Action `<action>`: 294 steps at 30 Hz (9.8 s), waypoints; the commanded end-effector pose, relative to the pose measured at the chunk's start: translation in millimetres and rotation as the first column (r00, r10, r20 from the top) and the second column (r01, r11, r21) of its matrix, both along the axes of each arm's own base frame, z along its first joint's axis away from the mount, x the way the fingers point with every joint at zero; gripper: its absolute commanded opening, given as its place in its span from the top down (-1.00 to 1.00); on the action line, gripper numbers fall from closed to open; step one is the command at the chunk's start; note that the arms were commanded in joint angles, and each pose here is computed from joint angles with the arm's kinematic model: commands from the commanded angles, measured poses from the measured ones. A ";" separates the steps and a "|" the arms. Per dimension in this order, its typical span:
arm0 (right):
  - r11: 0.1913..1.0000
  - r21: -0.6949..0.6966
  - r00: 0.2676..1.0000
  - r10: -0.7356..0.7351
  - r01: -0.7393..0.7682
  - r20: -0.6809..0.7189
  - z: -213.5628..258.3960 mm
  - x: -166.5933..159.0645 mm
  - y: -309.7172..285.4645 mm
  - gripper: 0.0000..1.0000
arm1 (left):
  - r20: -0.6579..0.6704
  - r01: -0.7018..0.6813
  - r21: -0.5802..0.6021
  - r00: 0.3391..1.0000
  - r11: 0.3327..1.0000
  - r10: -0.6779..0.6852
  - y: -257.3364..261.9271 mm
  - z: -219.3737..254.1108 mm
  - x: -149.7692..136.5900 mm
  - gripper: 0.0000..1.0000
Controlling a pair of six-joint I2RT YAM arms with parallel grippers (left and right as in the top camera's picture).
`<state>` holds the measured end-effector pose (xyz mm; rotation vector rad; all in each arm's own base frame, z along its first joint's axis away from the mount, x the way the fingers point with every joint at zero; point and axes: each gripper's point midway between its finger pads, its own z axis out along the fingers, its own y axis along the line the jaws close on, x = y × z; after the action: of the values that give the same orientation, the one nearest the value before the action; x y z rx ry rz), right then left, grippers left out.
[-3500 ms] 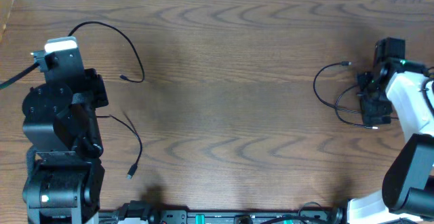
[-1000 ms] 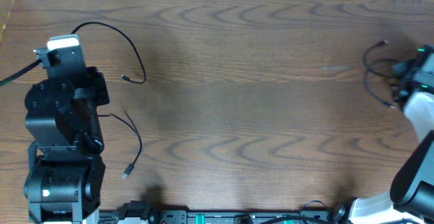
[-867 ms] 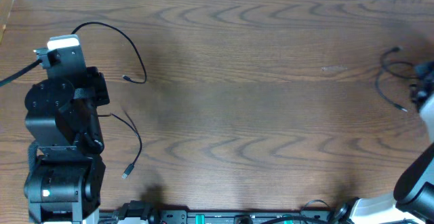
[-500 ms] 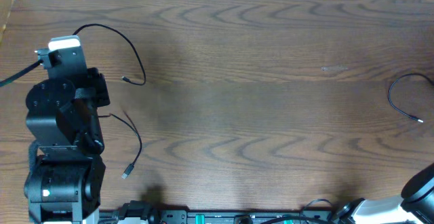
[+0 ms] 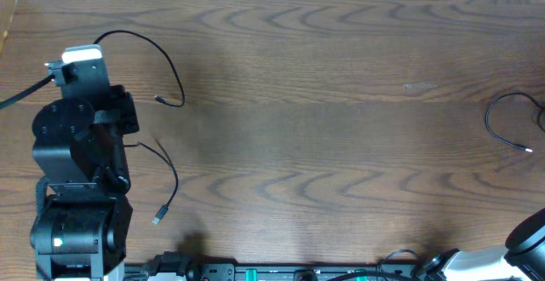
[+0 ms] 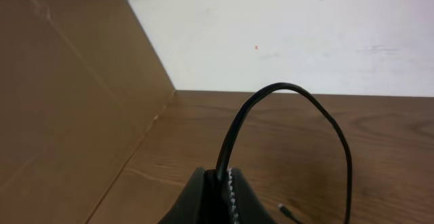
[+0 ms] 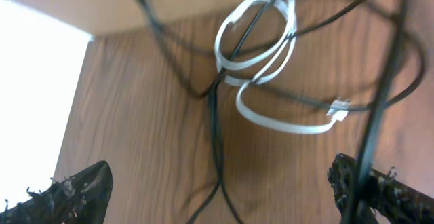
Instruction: Untangle cables
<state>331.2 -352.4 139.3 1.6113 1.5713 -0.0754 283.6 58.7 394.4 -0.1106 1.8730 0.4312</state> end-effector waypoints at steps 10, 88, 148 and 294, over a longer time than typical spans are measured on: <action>0.976 0.107 0.977 0.200 -0.191 -0.077 -5.4 36.2 86.0 -0.99 | 0.015 0.062 -0.028 0.998 0.998 -0.061 -10.4 3.4 2.5 0.85; -0.471 -0.360 -0.290 0.843 -0.806 -0.454 102.1 51.3 545.4 -0.98 | 0.193 0.900 -0.192 0.426 0.391 -0.884 -273.1 -15.1 86.1 0.85; -0.348 -0.675 -0.023 0.898 -0.650 -0.440 160.8 110.3 575.8 0.97 | 0.061 0.848 -0.394 0.408 0.354 -0.911 -276.5 -61.1 63.8 0.85; 0.815 -0.443 0.919 0.260 -0.374 -0.297 118.0 46.8 6.7 0.98 | -0.288 0.672 -0.423 0.536 0.607 -0.794 -229.7 -134.3 52.3 -0.63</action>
<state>386.2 -329.6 286.9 0.8380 1.7765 -0.4797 333.6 -172.9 257.9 0.6760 2.2164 -0.4657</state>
